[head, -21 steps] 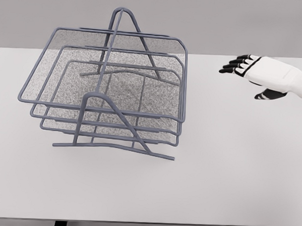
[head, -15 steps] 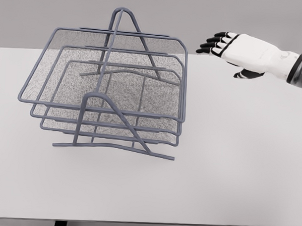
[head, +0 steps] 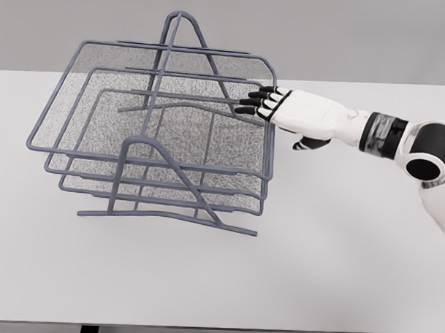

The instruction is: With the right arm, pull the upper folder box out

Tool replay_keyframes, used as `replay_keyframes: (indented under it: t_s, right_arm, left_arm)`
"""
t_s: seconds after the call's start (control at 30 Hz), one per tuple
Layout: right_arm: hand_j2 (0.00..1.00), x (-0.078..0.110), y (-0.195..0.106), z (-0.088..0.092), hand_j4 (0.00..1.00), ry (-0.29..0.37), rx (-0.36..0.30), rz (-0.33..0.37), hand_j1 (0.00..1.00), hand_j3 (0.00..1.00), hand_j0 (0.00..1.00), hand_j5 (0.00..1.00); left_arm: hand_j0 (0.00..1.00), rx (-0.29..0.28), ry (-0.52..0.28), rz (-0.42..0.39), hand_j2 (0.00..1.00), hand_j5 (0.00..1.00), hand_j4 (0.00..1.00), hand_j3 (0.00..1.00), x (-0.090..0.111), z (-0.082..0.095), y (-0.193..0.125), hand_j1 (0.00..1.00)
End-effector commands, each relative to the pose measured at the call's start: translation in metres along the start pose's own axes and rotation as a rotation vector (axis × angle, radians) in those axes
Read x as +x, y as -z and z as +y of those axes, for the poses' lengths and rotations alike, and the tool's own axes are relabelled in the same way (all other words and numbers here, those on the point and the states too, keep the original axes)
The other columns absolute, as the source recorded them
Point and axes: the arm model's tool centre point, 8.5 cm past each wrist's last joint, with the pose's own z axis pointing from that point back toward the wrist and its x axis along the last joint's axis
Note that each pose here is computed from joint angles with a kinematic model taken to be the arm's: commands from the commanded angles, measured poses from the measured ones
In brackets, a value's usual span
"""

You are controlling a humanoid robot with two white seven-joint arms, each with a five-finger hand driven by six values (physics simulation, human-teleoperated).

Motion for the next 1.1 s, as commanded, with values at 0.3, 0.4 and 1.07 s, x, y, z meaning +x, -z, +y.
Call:
replay_keyframes:
  t_s: [0.3, 0.4, 1.07]
  right_arm:
    - [1.00, -0.036, -0.066, 0.019, 1.00, -0.017, 0.093, 0.146, 1.00, 1.00, 1.00, 1.00]
    - [1.00, -0.042, -0.084, 0.027, 1.00, 0.004, 0.094, 0.188, 1.00, 1.00, 1.00, 1.00]
    - [1.00, -0.071, -0.193, 0.043, 1.00, 0.070, 0.165, 0.389, 1.00, 1.00, 1.00, 1.00]
  left_arm:
    - [1.00, 0.005, 0.002, 0.005, 1.00, 1.00, 1.00, 1.00, -0.002, 0.002, 0.000, 1.00]
    - [1.00, 0.006, 0.002, 0.006, 1.00, 1.00, 1.00, 1.00, -0.003, 0.002, 0.001, 1.00]
    - [1.00, 0.010, 0.003, 0.012, 1.00, 1.00, 1.00, 1.00, -0.006, 0.005, 0.001, 1.00]
